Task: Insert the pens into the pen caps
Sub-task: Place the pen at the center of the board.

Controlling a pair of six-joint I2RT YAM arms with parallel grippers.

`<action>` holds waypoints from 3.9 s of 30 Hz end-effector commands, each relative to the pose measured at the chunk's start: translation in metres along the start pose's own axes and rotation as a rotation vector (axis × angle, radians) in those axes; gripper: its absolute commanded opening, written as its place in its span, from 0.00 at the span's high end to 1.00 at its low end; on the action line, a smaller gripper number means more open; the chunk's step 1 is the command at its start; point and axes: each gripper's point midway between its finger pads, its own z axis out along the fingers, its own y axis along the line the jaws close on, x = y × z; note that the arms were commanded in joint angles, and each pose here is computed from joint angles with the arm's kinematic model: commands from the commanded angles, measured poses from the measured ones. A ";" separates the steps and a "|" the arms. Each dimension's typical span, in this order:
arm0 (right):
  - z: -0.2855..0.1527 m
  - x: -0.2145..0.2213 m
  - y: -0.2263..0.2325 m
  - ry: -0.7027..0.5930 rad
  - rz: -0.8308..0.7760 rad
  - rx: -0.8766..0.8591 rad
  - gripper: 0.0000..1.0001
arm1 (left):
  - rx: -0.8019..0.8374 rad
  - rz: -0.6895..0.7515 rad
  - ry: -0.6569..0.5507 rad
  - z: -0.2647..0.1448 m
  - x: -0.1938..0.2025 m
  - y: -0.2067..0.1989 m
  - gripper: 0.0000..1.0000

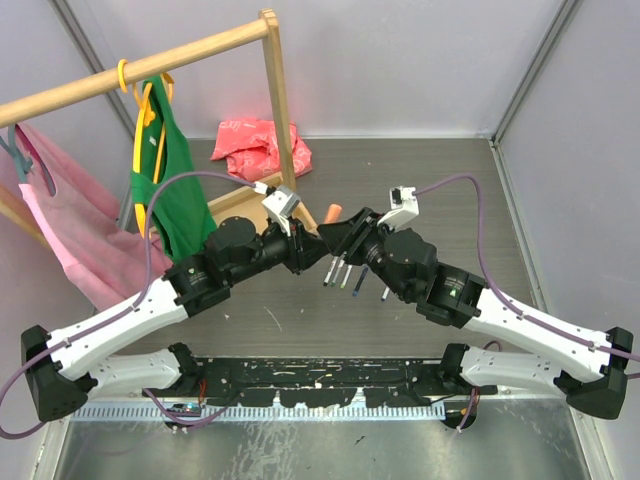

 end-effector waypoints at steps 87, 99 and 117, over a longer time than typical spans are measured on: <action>0.020 0.082 -0.297 0.233 0.004 0.905 1.00 | -0.213 -0.010 -0.119 -0.054 -0.014 0.038 0.53; 0.017 0.090 -0.313 0.246 -0.001 0.959 0.97 | -0.221 -0.013 -0.123 -0.055 -0.016 0.039 0.53; 0.017 0.096 -0.324 0.263 0.015 0.981 0.77 | -0.243 -0.023 -0.118 -0.060 -0.014 0.043 0.53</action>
